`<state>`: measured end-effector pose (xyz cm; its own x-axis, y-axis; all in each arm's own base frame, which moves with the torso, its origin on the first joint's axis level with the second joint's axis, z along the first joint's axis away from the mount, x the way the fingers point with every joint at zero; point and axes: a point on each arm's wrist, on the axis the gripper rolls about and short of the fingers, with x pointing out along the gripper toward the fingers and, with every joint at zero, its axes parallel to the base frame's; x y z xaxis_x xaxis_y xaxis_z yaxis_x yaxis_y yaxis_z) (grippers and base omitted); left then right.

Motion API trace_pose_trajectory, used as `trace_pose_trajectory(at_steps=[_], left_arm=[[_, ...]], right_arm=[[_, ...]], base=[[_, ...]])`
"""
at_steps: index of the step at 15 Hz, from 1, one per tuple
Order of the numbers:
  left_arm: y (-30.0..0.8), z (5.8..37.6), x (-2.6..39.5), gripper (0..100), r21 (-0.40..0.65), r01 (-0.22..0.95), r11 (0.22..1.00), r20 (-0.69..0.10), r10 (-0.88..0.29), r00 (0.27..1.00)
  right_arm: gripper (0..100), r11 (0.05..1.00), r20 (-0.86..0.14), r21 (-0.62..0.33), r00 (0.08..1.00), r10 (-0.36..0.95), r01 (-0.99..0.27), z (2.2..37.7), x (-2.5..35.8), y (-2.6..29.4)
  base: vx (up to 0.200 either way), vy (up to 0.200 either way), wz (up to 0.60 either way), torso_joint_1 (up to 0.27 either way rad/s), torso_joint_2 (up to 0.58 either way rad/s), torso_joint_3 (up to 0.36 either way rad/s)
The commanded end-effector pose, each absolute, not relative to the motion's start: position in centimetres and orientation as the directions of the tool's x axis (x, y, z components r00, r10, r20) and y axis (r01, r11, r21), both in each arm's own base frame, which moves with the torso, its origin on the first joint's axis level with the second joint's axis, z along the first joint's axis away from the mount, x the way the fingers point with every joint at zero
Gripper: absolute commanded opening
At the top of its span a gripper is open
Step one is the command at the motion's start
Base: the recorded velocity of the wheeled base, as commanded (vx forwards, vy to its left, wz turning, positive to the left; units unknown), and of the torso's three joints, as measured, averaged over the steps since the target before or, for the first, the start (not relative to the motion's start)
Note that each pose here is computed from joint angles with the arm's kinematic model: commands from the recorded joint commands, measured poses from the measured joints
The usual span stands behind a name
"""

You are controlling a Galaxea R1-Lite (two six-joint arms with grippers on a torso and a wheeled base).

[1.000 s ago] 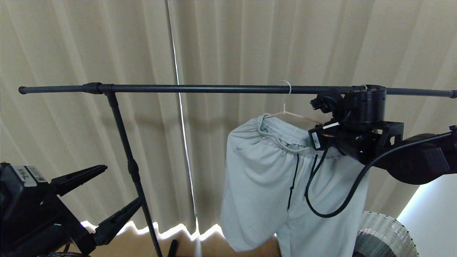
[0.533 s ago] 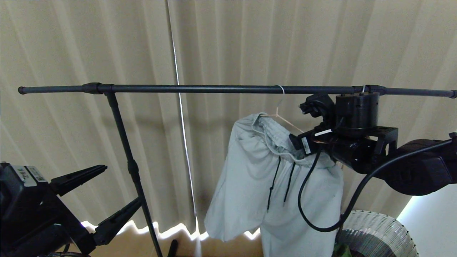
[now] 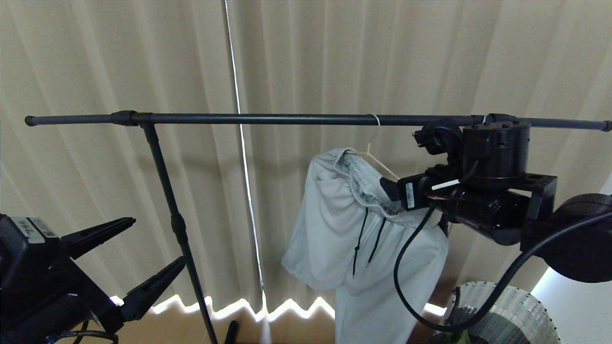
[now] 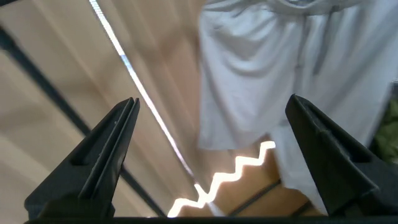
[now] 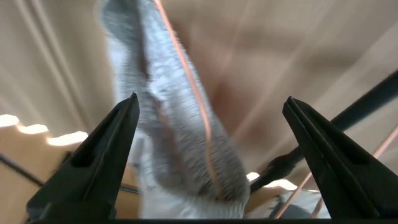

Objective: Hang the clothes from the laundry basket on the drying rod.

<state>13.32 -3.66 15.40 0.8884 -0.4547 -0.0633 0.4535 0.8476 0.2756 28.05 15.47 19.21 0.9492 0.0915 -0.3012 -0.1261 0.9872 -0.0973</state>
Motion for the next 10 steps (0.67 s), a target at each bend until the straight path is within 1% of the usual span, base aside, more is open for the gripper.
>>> trace_pose_trajectory(at_steps=[1, 3, 7, 10], left_arm=[[-3.5, 15.5, 13.2, 100, 0.28, 0.444, 0.851, -0.054, -0.448, 0.892], [-3.5, 15.4, 13.1, 100, 0.297, 0.443, 0.846, -0.057, -0.448, 0.892], [-3.5, 15.3, 13.1, 100, 0.31, 0.443, 0.841, -0.061, -0.448, 0.892], [-3.5, 15.2, 13.1, 100, 0.309, 0.445, 0.84, -0.067, -0.448, 0.892]], right_arm=[[100, 0.99, -0.248, -0.044, 0.962, 0.116, -0.131, 20.7, 25.8, 14.2], [100, 0.991, -0.222, -0.044, 0.968, 0.116, -0.129, 20.7, 23.6, 12.9], [100, 0.991, -0.244, -0.054, 0.964, 0.109, -0.125, 19.5, 19.1, 10.1], [100, 0.994, -0.244, -0.057, 0.967, 0.072, -0.088, 19.0, 17.5, 8.4]], base=[[0.0, 0.0, 0.0, 0.0, 0.0, 0.0], [0.0, 0.0, 0.0, 0.0, 0.0, 0.0], [0.0, 0.0, 0.0, 0.0, 0.0, 0.0], [0.0, 0.0, 0.0, 0.0, 0.0, 0.0]])
